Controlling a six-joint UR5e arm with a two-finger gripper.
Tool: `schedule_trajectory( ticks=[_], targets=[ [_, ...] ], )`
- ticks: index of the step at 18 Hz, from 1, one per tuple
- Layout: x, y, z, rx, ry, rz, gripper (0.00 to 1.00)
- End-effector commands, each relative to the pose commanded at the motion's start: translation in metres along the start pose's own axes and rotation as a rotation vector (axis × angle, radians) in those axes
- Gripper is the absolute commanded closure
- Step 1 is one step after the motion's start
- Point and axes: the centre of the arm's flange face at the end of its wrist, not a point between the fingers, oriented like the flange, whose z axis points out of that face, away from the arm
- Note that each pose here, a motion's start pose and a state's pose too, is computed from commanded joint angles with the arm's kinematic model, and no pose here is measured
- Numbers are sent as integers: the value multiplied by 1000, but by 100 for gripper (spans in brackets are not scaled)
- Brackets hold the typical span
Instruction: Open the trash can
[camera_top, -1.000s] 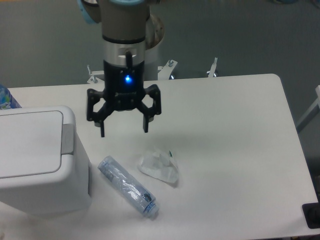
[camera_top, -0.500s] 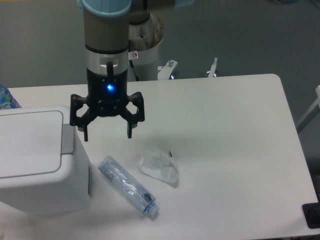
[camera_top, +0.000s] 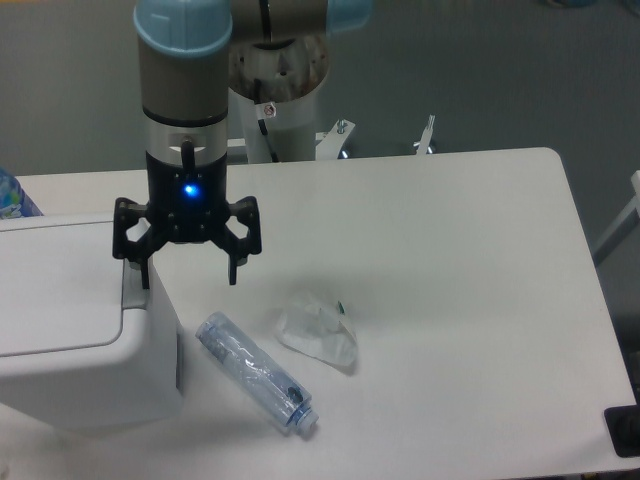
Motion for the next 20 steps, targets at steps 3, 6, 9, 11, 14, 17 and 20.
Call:
schedule_trajectory(
  ticks=[3,6,9,11,14,17,20],
  targets=[
    [0,0,5,-8,1,0,0],
    [0,0,5,-8,1,0,0],
    [0,-1,6,-8,1,0,0],
    [-1,-1,9,-12,1,1,0],
    [-1,-1,9,-12,1,1,0],
    [-1,-1,10,-12,-1,1,0],
    [-1,-1,11,-12,-1,2,0]
  ],
)
